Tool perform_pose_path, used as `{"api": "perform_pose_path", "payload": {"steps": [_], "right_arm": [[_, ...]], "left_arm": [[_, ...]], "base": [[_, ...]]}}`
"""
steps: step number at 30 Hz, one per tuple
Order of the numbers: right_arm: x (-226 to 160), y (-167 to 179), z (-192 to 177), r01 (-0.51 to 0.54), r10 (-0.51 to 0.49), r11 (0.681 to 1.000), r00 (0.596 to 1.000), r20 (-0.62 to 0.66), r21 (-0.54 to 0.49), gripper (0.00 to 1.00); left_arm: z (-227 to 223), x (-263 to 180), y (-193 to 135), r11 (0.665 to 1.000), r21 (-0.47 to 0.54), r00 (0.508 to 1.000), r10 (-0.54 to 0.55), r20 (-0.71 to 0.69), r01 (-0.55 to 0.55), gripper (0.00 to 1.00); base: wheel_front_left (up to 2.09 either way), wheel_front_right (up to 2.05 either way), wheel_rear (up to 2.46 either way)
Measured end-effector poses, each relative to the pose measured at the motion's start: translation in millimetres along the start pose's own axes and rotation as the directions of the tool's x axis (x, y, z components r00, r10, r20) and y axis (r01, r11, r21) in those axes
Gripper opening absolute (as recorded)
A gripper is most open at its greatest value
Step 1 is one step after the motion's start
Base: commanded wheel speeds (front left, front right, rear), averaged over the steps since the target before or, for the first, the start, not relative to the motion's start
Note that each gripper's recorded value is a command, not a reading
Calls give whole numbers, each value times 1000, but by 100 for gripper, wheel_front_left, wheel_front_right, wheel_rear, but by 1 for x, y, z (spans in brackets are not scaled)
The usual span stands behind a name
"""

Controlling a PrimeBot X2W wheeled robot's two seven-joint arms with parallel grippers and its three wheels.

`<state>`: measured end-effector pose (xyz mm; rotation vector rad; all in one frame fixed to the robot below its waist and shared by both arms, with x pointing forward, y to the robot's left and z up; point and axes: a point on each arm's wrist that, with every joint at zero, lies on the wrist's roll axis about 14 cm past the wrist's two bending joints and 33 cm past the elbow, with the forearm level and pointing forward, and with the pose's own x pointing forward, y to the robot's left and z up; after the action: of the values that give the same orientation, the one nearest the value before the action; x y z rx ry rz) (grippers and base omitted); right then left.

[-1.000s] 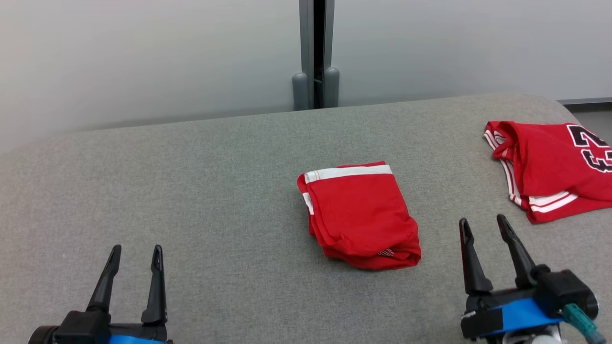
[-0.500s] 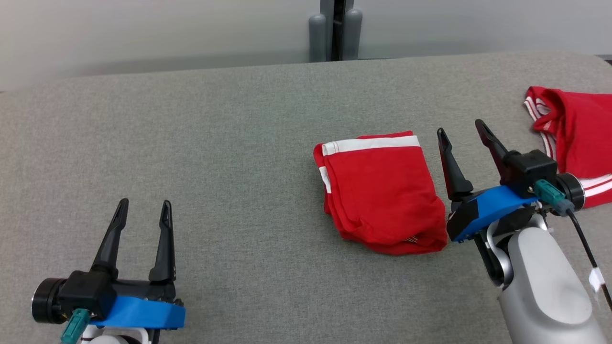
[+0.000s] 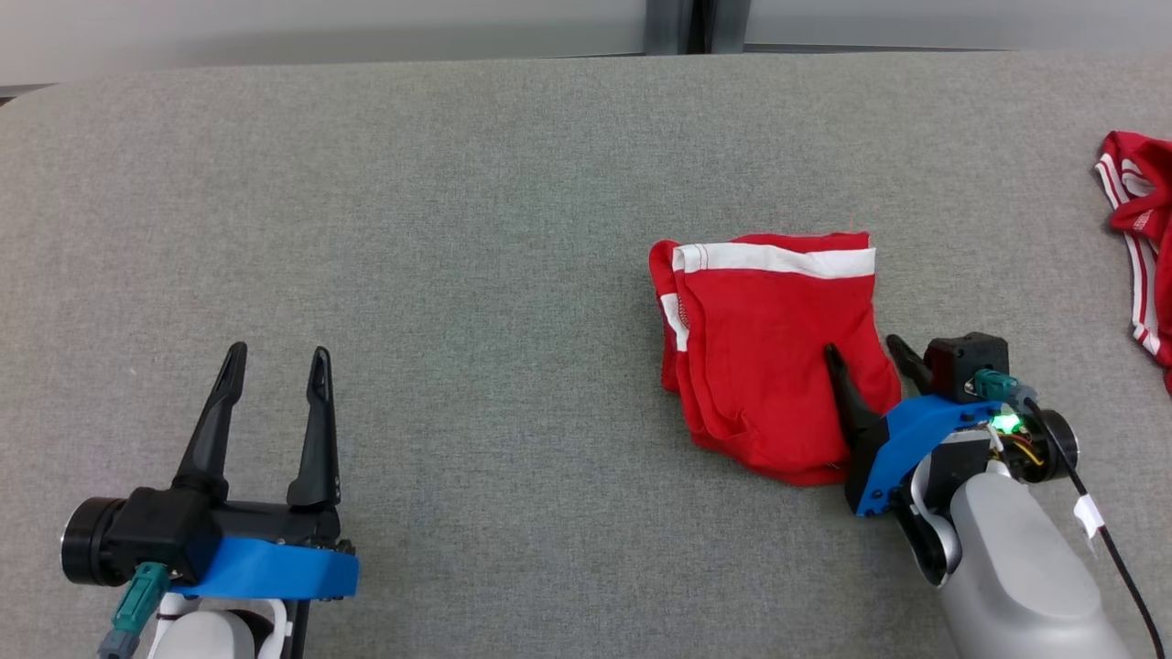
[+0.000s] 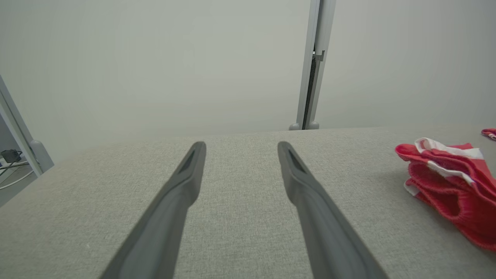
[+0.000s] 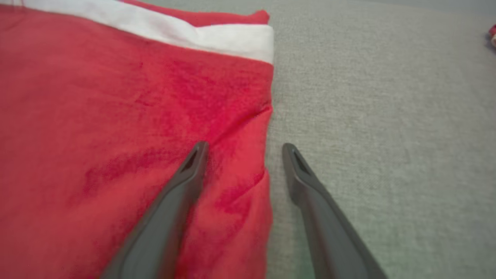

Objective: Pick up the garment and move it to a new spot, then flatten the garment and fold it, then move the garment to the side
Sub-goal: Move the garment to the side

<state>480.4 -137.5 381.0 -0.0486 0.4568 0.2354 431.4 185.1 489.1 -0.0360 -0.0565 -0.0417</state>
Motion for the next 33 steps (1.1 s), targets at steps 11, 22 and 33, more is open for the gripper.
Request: {"api": "perform_pose_path", "payload": {"steps": [11,22,33], "right_arm": [[-6,3,-3,-15,12,997,1000,28,81,0],[-53,-86,2,184,-188,982,975,118,46,0],[-91,-145,12,328,-327,944,930,167,22,0]], "left_arm": [[1,7,-10,1000,-19,1000,-20,11,20,100],[-5,33,-56,988,-48,989,-144,22,145,100],[-15,53,-97,965,-75,968,-251,25,253,100]], "base": [[0,0,0],[0,0,0],[0,0,0]]}}
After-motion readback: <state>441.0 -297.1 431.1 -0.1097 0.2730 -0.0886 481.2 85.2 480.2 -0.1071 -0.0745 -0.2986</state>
